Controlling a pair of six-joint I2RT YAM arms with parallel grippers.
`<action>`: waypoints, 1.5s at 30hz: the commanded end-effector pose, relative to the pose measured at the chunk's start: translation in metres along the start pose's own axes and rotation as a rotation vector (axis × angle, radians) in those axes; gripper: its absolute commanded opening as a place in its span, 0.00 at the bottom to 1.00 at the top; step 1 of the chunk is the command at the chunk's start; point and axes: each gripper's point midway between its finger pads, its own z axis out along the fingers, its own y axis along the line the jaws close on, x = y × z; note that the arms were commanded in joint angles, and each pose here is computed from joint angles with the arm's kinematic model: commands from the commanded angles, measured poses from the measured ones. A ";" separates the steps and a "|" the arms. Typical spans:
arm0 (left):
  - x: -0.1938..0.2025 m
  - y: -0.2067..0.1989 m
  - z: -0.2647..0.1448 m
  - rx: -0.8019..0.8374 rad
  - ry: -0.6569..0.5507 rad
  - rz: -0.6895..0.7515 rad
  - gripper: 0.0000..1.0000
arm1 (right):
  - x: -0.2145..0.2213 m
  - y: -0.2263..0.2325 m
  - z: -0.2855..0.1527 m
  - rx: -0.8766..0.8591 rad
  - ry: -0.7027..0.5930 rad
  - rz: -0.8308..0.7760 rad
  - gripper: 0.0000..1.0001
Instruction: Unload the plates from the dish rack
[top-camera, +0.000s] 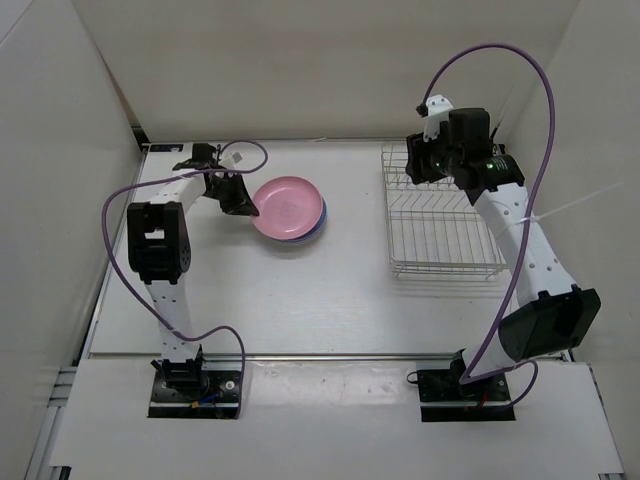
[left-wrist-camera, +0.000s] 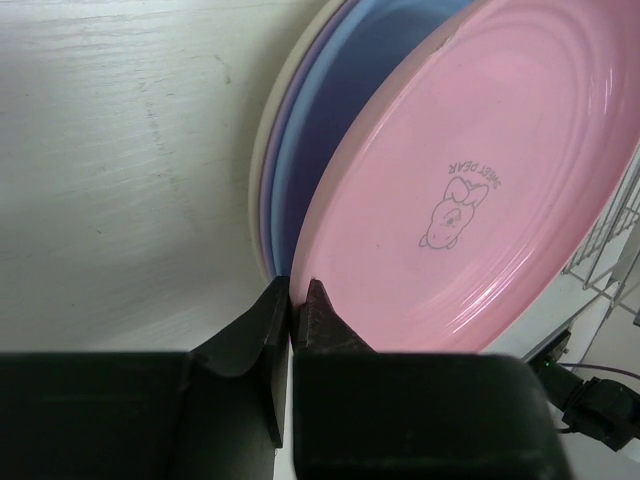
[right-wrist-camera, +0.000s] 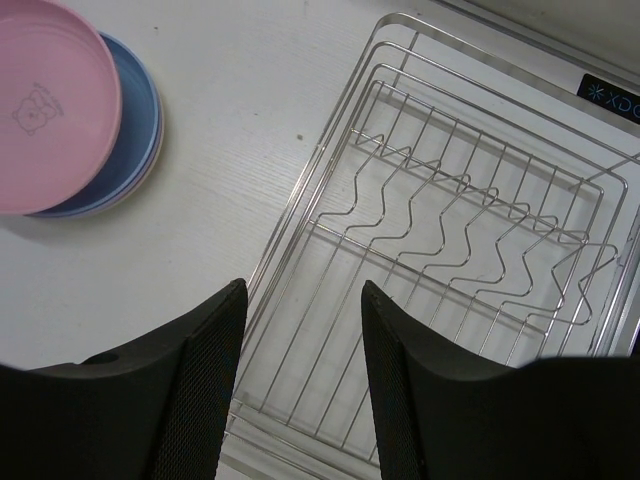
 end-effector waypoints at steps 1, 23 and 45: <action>-0.019 -0.016 -0.009 0.019 -0.053 0.038 0.12 | -0.019 0.003 -0.016 -0.009 -0.078 -0.017 0.54; -0.022 -0.033 -0.004 0.042 -0.051 0.064 0.20 | -0.014 0.005 -0.016 -0.019 -0.071 -0.016 0.54; -0.030 -0.030 -0.002 0.013 -0.062 0.089 0.20 | -0.010 0.009 -0.016 -0.038 -0.064 -0.016 0.54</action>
